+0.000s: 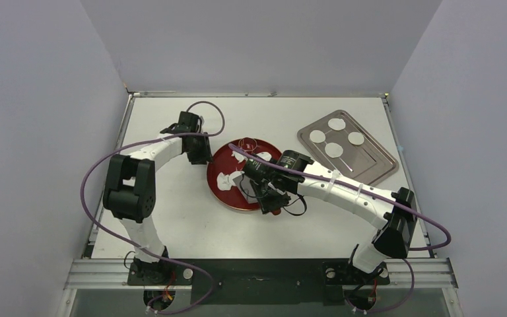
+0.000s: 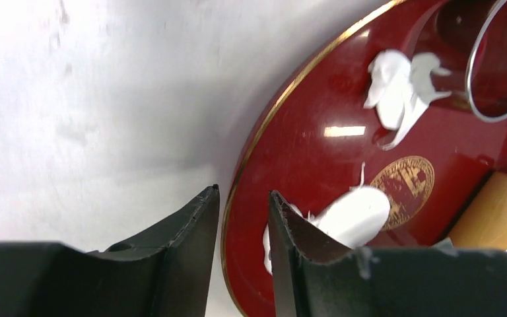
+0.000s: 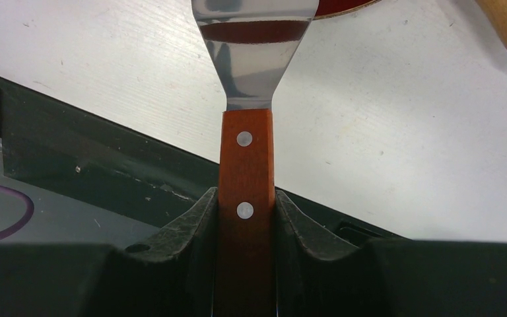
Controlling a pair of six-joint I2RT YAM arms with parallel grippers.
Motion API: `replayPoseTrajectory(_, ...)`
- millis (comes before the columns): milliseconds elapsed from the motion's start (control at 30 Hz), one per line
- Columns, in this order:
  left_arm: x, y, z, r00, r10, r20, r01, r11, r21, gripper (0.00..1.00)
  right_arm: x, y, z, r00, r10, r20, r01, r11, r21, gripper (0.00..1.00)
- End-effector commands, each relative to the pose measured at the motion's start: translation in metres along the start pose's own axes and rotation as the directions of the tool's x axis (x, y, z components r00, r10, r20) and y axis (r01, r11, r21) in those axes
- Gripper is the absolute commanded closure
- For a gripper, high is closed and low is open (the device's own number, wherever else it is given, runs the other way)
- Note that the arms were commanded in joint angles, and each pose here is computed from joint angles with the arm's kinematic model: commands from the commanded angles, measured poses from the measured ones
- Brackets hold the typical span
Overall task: Roll out the dumpling wrappers from the dough
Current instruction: Remove the dumpling wrapper from the work surface.
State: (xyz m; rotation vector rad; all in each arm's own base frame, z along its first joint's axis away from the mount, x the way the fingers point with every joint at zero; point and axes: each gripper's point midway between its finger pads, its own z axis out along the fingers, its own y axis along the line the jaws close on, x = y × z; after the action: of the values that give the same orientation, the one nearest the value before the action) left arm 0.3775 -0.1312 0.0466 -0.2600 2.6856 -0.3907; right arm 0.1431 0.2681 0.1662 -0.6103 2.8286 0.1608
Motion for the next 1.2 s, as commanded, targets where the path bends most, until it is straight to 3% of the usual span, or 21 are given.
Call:
replayPoseTrajectory(0, -0.014, 0.001, 0.009, 0.989, 0.145, -0.037, -0.146, 0.989, -0.002, 0.69, -0.011, 0.002, -0.016, 0.997, -0.014, 0.080, 0.016, 1.000, -0.021, 1.00)
replayPoseTrajectory(333, -0.007, 0.008, 0.027, 0.969, 0.228, -0.092, -0.232, 0.972, -0.034, 0.73, -0.009, 0.008, -0.016, 0.996, -0.029, 0.085, 0.033, 0.999, -0.039, 1.00)
replayPoseTrajectory(500, 0.011, 0.005, 0.021, 0.951, 0.295, -0.096, -0.301, 0.952, -0.050, 1.00, 0.002, 0.014, -0.008, 0.997, -0.069, 0.042, 0.071, 0.996, -0.051, 1.00)
replayPoseTrajectory(833, 0.057, 0.002, -0.002, 0.990, 0.083, -0.115, -0.087, 0.996, -0.033, 1.00, 0.032, -0.005, -0.020, 0.999, -0.042, 0.007, 0.042, 0.999, -0.011, 1.00)
replayPoseTrajectory(1167, 0.067, 0.000, -0.003, 0.993, 0.066, -0.100, -0.070, 0.997, -0.034, 1.00, 0.054, -0.003, -0.032, 0.996, -0.084, -0.012, 0.084, 0.996, -0.022, 1.00)
